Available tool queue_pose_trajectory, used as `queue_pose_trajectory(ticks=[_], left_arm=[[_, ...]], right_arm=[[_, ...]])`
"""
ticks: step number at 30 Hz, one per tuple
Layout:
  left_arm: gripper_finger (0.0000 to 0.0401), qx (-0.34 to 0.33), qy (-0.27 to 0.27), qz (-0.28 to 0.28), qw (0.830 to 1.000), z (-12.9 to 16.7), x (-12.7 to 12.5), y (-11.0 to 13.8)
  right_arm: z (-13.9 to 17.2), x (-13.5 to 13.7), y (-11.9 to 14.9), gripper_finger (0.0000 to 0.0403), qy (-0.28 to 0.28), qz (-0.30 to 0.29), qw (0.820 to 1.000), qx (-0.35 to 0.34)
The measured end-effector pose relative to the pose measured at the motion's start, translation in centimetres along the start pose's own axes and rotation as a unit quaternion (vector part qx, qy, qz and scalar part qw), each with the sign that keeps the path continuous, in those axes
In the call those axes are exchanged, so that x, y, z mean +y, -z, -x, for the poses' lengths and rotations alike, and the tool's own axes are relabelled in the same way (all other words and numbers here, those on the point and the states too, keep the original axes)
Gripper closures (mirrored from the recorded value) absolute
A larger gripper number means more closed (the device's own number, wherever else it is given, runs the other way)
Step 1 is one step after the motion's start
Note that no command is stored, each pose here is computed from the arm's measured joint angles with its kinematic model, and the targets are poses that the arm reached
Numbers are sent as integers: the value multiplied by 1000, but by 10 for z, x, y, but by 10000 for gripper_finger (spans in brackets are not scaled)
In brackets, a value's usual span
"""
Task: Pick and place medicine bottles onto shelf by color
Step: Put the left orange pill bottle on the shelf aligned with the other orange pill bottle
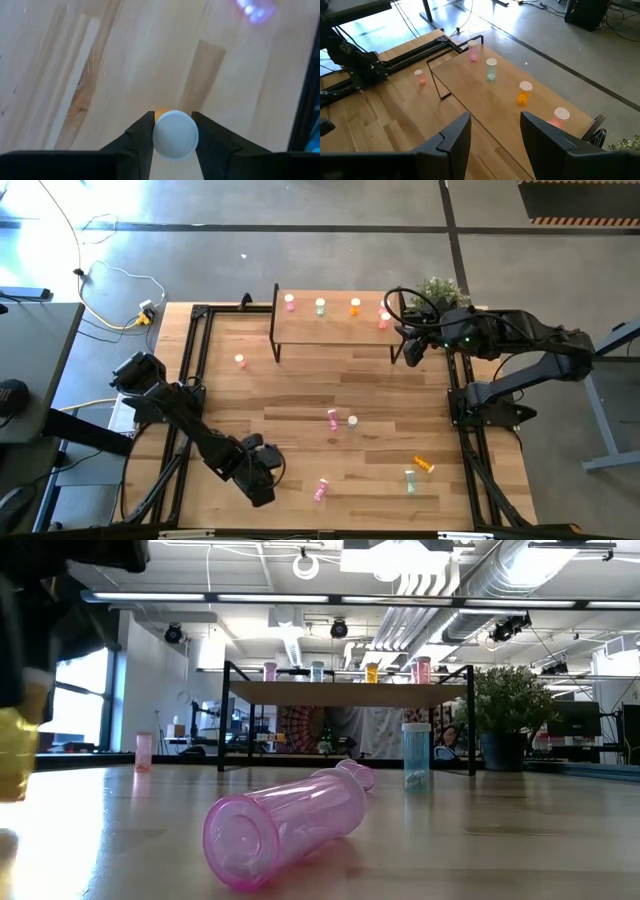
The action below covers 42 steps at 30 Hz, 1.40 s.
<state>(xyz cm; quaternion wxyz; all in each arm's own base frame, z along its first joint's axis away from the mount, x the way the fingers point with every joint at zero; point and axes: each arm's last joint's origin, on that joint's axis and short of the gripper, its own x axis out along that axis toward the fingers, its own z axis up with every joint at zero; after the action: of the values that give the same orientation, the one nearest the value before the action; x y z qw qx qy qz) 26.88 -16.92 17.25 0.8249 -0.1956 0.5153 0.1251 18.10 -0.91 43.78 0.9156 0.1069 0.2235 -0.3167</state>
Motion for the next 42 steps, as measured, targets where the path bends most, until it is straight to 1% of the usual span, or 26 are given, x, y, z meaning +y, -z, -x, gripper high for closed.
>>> queue_pose_trajectory(ticks=[2, 5, 11, 16, 18, 23, 25, 29, 34, 36, 38, 42], left_arm=[[286, -8, 7, -1, 1000, 4, 0, -9], [285, -28, 17, 0, 999, 12, 2, -30], [285, -66, 43, -4, 997, 28, 17, -89], [284, -118, 31, -31, 992, 43, 42, -140], [284, -136, 20, -42, 990, 49, 56, -159], [284, -165, 14, -74, 983, 68, 95, -201], [284, -166, 0, -87, 982, 75, 113, -212], [284, -162, -44, -108, 980, 92, 147, -230], [284, -152, -88, -131, 976, 114, 184, -244], [284, -147, -101, -141, 974, 122, 195, -247], [284, -143, -103, -152, 973, 129, 203, -249], [284, -151, -84, -178, 969, 139, 209, -254]], right_arm=[[0, 0, 0, 242, 0, 0, 1000, 0], [0, 0, 0, 242, -2, 0, 1000, 1], [0, 2, 1, 242, -35, 13, 999, 16], [0, 3, 1, 242, -42, 21, 999, 19], [0, 3, 1, 242, -41, 23, 999, 19], [0, 3, 1, 242, -41, 23, 999, 19], [0, 3, 1, 242, -40, 14, 999, 19], [0, 3, 1, 242, -40, -7, 999, 20], [0, 3, 1, 242, -40, -26, 999, 21], [-2, 4, 1, 242, -45, -14, 999, 24], [-5, 8, 1, 242, -56, 7, 998, 24], [-15, 20, -5, 242, -111, 56, 992, 16]])
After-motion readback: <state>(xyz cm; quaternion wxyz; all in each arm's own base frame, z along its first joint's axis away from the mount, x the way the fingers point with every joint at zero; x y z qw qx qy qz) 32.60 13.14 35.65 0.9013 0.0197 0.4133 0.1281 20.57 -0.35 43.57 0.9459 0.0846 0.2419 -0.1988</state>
